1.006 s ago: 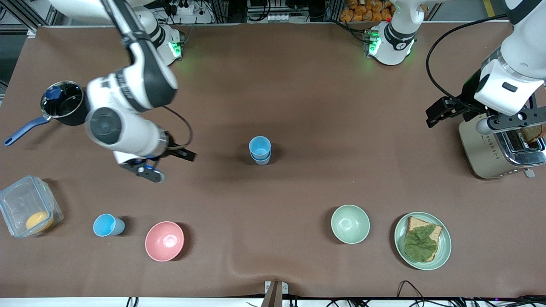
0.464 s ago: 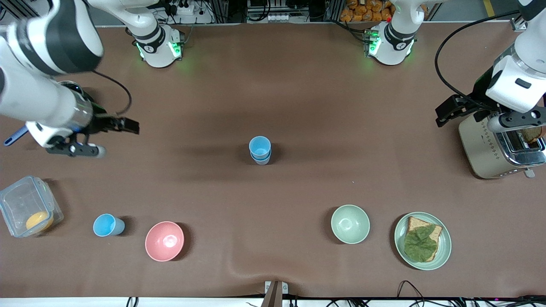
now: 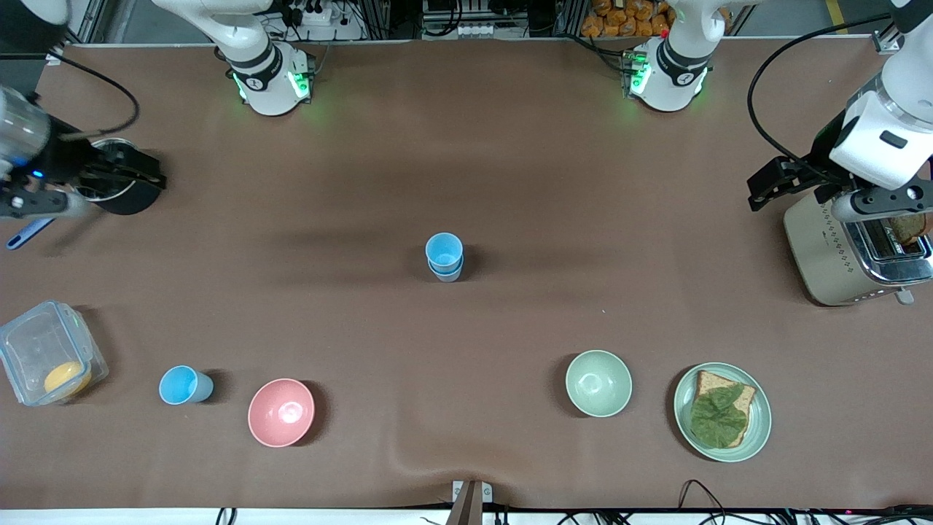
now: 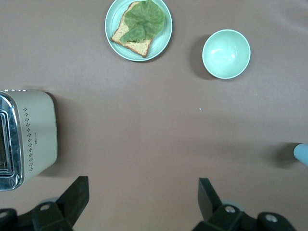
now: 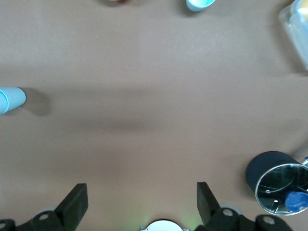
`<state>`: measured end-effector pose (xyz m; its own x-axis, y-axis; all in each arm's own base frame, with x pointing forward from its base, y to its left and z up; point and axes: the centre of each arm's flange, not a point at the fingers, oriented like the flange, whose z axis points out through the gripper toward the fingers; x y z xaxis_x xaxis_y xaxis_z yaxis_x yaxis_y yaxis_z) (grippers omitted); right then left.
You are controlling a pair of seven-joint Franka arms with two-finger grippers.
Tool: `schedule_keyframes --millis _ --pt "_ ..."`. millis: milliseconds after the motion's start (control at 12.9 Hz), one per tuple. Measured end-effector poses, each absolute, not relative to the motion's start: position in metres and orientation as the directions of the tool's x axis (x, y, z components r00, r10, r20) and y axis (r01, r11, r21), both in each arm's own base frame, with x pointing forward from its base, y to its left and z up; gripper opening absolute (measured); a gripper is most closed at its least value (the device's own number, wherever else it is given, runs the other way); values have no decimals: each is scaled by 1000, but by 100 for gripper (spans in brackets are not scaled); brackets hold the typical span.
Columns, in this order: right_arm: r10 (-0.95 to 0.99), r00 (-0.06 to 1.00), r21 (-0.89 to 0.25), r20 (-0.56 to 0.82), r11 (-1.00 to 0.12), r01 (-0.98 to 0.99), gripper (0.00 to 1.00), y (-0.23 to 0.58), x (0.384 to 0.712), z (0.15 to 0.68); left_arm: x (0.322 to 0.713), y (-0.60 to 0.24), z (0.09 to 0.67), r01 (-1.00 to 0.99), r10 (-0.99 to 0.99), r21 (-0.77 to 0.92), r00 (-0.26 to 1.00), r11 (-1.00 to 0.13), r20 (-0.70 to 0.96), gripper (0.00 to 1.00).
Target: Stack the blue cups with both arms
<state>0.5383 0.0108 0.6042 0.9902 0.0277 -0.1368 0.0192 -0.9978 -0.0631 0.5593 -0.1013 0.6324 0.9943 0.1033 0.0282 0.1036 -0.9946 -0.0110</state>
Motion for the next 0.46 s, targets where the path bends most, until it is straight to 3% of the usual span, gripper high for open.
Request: schedule_keyframes --millis 464 --pt "-11 999 -57 -53 -998 -14 100 -9 539 645 557 -87 640 112 111 -13 993 -994 29 100"
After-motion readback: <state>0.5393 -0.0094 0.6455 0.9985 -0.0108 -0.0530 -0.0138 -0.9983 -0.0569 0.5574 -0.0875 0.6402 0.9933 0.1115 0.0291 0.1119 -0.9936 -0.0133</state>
